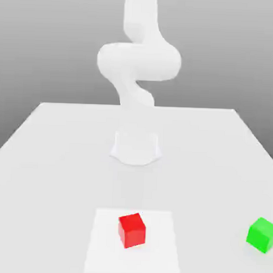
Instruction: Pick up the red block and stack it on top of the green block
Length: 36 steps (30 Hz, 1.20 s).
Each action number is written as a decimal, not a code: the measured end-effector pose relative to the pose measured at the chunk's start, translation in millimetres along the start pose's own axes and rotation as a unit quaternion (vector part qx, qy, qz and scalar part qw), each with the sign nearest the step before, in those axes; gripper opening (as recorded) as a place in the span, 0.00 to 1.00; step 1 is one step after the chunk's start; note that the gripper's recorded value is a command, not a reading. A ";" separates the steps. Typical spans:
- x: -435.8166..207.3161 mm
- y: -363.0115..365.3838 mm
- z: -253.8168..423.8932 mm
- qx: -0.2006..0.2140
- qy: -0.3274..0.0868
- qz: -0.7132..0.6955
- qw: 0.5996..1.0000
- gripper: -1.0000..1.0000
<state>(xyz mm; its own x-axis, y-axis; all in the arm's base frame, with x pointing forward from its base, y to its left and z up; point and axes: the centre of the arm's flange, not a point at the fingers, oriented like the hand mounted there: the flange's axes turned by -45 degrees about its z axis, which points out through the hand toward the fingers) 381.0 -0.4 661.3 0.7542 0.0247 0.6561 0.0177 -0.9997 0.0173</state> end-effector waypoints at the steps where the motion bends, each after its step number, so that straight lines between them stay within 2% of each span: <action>1: -5.1 0.0 27.3 0.000 -0.020 -0.009 1.000 0.50; 10: -97.7 -1.0 220.5 0.017 -0.176 -0.082 0.981 0.50; 19: -254.5 -4.0 340.4 0.059 -0.321 -0.146 0.934 0.50; 21: -281.3 -4.7 356.8 0.065 -0.338 -0.153 0.926 0.50; 26: -319.7 -5.4 395.6 0.067 -0.344 -0.156 0.924 0.50; 27: -324.4 -5.5 400.1 0.067 -0.344 -0.156 0.924 0.00; 36: -313.1 -5.4 388.6 0.067 -0.344 -0.156 0.923 0.00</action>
<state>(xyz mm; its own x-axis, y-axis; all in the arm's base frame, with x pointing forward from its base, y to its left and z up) 399.8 -3.3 162.6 0.9366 0.3505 -0.0007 0.3505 -0.9366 -0.0001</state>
